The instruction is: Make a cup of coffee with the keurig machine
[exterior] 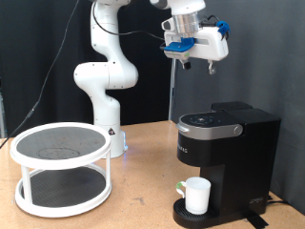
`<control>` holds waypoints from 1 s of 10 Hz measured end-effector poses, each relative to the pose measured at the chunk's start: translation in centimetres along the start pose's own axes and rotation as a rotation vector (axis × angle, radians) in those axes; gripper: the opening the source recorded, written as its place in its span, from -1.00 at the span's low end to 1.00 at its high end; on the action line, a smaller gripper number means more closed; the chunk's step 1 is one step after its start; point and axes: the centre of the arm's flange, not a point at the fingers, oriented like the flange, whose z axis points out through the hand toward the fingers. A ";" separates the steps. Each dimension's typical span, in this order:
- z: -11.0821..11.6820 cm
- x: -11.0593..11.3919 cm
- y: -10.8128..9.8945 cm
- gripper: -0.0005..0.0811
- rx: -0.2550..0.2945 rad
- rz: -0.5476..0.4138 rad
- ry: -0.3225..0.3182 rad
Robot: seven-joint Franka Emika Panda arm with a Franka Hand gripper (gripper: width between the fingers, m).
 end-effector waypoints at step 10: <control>5.4 -1.3 -4.3 0.52 0.157 0.009 0.077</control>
